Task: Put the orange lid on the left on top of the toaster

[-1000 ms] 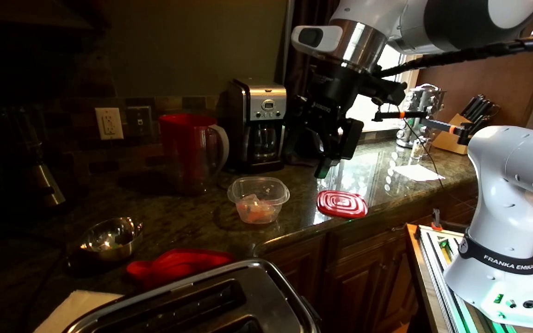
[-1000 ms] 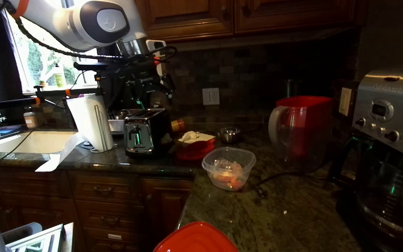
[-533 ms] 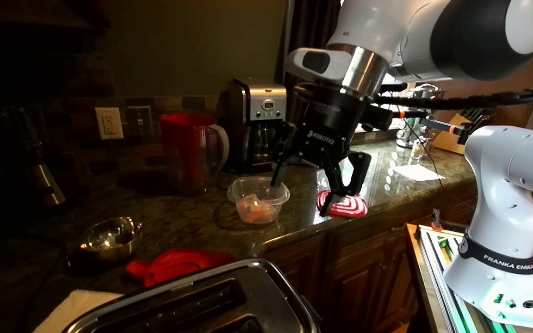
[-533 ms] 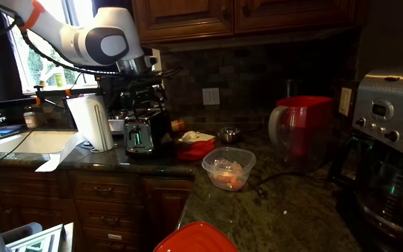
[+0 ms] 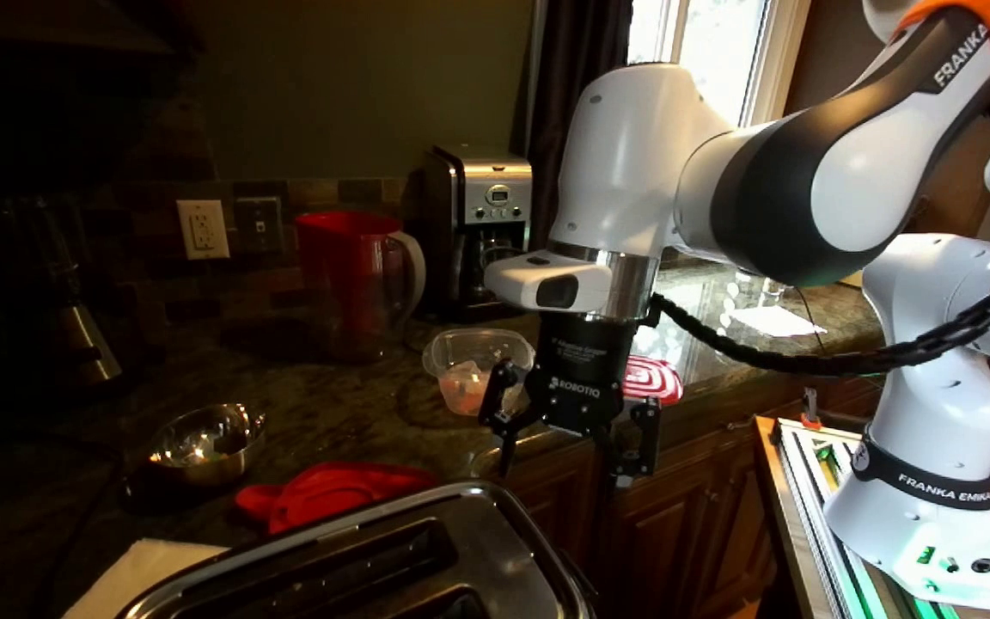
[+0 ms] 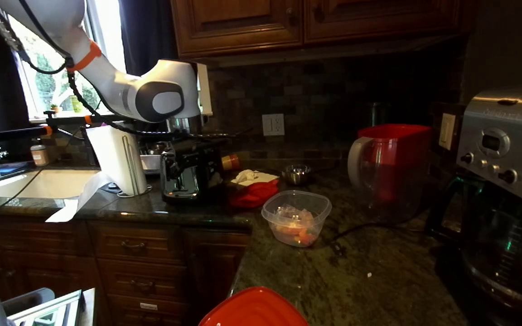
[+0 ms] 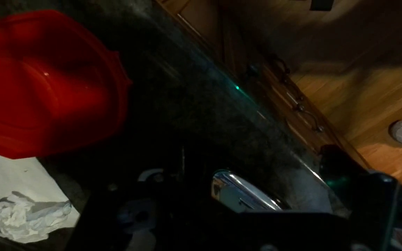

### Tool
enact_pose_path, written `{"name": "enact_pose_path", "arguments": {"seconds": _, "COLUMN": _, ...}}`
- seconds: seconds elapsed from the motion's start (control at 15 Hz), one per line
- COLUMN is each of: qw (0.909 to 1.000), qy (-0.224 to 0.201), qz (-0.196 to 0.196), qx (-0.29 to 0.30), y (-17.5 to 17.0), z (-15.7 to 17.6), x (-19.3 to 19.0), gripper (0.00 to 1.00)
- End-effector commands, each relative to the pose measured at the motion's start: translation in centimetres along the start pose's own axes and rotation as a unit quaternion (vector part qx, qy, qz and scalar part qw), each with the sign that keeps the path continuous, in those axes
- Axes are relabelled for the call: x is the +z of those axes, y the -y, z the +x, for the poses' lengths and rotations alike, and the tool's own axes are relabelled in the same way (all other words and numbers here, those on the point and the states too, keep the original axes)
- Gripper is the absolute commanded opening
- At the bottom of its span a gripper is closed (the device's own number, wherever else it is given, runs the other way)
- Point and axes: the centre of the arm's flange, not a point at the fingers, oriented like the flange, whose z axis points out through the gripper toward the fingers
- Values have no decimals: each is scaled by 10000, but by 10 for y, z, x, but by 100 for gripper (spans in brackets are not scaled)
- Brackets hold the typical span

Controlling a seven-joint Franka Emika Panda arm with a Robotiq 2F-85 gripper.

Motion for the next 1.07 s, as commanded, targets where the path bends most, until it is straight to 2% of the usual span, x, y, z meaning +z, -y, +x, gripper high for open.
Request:
{"name": "enact_pose_path", "arguments": {"seconds": 0.0, "qw": 10000, "qy": 9, "qz": 19, "qx": -22, "y": -2, "z": 0, "x": 3, "gripper": 100}}
{"name": "enact_pose_path", "arguments": {"seconds": 0.07, "qw": 10000, "qy": 8, "qz": 19, "qx": -33, "y": -3, "z": 1, "x": 3, "gripper": 100}}
{"name": "enact_pose_path", "arguments": {"seconds": 0.53, "qw": 9977, "qy": 107, "qz": -621, "qx": -239, "y": -22, "z": 19, "x": 35, "gripper": 100}}
{"name": "enact_pose_path", "arguments": {"seconds": 0.73, "qw": 9979, "qy": 279, "qz": -516, "qx": -268, "y": -36, "z": 19, "x": 55, "gripper": 100}}
{"name": "enact_pose_path", "arguments": {"seconds": 0.93, "qw": 9978, "qy": 436, "qz": -464, "qx": -196, "y": -54, "z": 18, "x": 68, "gripper": 88}}
{"name": "enact_pose_path", "arguments": {"seconds": 1.0, "qw": 9977, "qy": 462, "qz": -462, "qx": -168, "y": -60, "z": 16, "x": 72, "gripper": 88}}
